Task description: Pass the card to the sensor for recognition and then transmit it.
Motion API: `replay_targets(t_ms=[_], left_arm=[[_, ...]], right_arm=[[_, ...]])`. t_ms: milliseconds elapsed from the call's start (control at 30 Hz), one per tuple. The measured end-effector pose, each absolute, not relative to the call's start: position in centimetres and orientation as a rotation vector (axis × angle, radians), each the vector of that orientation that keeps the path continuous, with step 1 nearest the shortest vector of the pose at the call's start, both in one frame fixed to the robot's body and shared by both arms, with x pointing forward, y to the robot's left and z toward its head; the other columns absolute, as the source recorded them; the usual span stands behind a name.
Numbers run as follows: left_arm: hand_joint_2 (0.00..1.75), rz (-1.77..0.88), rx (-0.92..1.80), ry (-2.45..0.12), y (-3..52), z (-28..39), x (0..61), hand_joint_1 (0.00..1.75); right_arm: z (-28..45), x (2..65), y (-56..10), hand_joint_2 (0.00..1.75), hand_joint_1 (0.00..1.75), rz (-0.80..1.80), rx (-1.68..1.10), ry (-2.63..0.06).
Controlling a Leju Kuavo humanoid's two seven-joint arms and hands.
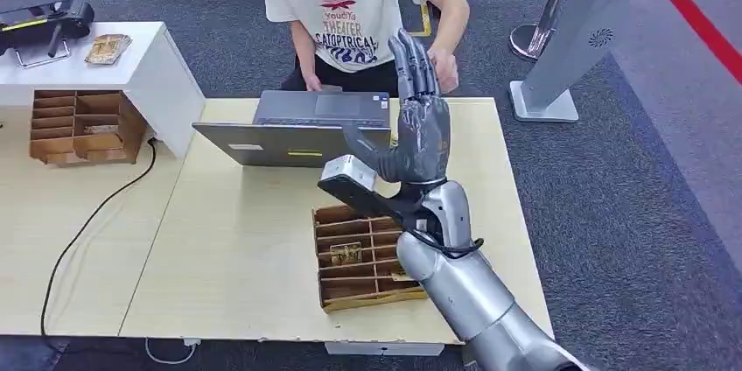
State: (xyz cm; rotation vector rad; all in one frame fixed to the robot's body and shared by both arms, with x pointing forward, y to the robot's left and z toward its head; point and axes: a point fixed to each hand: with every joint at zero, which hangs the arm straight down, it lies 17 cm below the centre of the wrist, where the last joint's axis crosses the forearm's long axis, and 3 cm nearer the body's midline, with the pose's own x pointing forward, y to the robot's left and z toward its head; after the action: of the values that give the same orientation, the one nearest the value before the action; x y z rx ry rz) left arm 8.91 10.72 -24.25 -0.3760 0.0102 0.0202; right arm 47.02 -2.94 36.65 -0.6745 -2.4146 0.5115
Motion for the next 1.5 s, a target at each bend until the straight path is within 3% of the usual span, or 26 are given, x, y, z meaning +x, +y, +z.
replay_targets(t_ms=[333,433,467,500,533,600,633,767,1367,1400,1500], left_arm=[[0.00,0.079,-0.371,-0.012,10.9,-24.4,9.4,0.00],[0.00,0.102,-0.372,-0.015,11.1,-24.4,9.4,0.00],[0.00,0.110,-0.374,-0.016,11.1,-24.4,9.5,0.00],[0.00,0.117,-0.379,-0.018,11.2,-24.4,9.5,0.00],[0.00,0.123,-0.382,-0.019,11.3,-24.4,9.4,0.00],[0.00,0.139,-0.385,-0.025,11.5,-24.4,9.5,0.00],[0.00,0.149,-0.386,-0.027,11.7,-24.5,9.5,0.00],[0.00,0.191,-0.385,-0.035,12.1,-24.6,9.4,0.00],[0.00,0.306,-0.391,-0.056,13.3,-25.0,9.0,0.00],[0.00,0.309,-0.392,-0.055,13.3,-25.0,8.9,0.00],[0.00,0.316,-0.393,-0.055,13.4,-25.0,8.9,0.00]], right_arm=[[36.1,42.7,-5.2,1.75,0.00,0.350,-0.526,-2.466],[35.4,41.4,-6.0,1.75,0.14,0.318,-0.498,-2.470],[35.1,41.0,-6.2,1.75,0.35,0.310,-0.490,-2.467],[34.9,40.7,-6.5,1.75,0.35,0.304,-0.486,-2.466],[34.6,40.4,-6.7,1.75,0.52,0.302,-0.485,-2.464],[33.9,39.8,-7.2,1.75,0.65,0.292,-0.473,-2.455],[33.6,39.5,-7.5,1.75,1.36,0.283,-0.462,-2.450],[32.1,38.5,-8.8,1.75,1.71,0.232,-0.392,-2.410],[25.8,36.3,-10.0,1.75,1.75,0.334,-0.220,-2.255],[25.5,36.2,-10.0,1.75,1.54,0.356,-0.223,-2.250],[24.5,35.8,-9.9,1.75,1.33,0.409,-0.234,-2.236]])
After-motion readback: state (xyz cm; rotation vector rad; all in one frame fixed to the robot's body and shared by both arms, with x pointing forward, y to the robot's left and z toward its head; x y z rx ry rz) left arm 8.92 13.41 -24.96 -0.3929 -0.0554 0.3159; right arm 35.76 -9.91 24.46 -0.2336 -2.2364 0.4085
